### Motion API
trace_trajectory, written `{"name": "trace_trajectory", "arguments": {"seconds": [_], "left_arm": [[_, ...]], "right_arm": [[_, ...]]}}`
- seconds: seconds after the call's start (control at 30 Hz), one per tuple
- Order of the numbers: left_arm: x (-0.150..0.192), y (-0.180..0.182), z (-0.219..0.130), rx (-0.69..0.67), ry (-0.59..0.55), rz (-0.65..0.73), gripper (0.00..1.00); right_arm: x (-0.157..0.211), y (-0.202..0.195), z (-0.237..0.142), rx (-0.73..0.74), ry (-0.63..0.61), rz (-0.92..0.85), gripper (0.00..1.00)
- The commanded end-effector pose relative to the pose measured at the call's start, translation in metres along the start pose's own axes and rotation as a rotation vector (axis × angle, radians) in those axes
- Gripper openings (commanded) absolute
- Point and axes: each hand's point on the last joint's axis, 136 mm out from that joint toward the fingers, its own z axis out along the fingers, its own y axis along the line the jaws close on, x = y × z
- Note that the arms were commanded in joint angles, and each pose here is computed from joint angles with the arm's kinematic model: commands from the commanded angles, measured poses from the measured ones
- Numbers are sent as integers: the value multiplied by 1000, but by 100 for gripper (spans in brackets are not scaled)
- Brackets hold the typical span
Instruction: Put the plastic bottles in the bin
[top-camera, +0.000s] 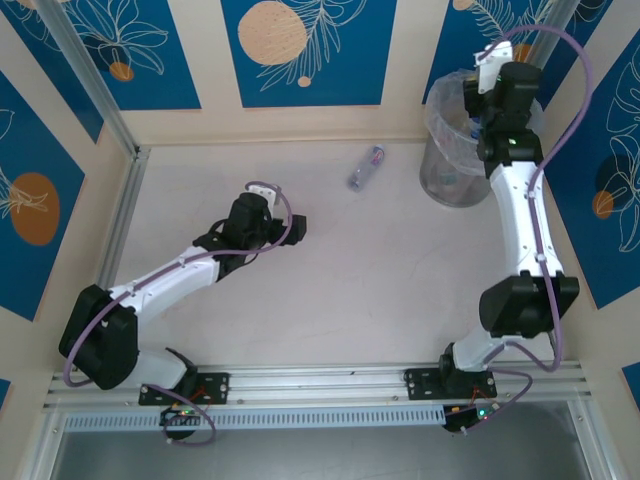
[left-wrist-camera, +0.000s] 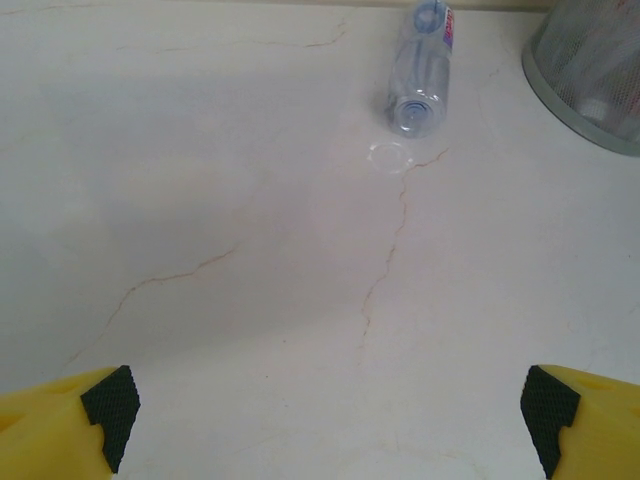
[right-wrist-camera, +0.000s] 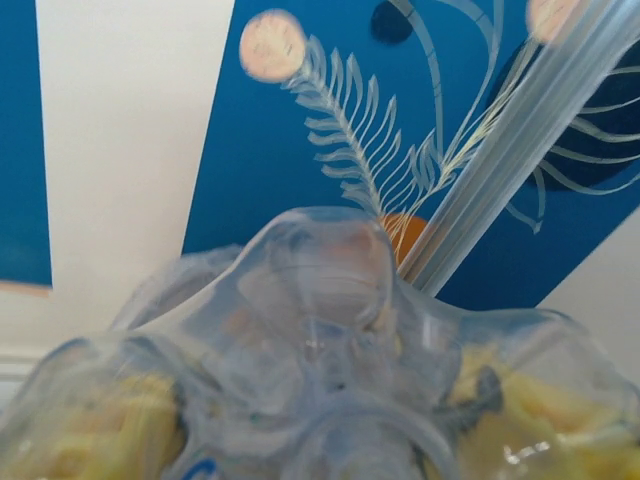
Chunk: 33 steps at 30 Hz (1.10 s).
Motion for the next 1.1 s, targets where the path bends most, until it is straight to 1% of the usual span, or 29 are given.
{"name": "trace_trajectory", "arguments": {"seconds": [0.0, 0.1, 0.2, 0.3, 0.37, 0.43, 0.57, 0.73, 0.9, 1.0, 1.07], "left_arm": [[1, 3, 1, -2, 9, 3, 99], [3, 5, 1, -11, 12, 6, 99], [4, 7, 1, -17, 12, 5, 99], [5, 7, 1, -20, 14, 4, 99], [5, 8, 0, -22, 15, 7, 99], [6, 9, -1, -28, 17, 10, 99], [7, 12, -1, -37, 16, 11, 99], [9, 11, 1, -31, 21, 10, 99], [9, 9, 4, -25, 25, 7, 99], [9, 9, 4, -24, 22, 6, 99], [10, 9, 4, -23, 22, 5, 99]], "right_arm": [[5, -5, 12, 74, 93, -78, 53], [12, -5, 24, 108, 184, -95, 59], [21, -3, 41, 181, 273, -193, 66], [25, -2, 50, 228, 310, -232, 75], [25, 6, 51, 204, 323, -229, 80], [24, 10, 51, 193, 324, -238, 100], [21, 14, 49, 180, 311, -216, 100], [13, 19, 34, 82, 283, -67, 100], [5, 27, 16, -5, 267, 40, 100], [3, 9, 4, 44, 260, 144, 99], [12, -5, -4, 44, 281, 255, 100]]}}
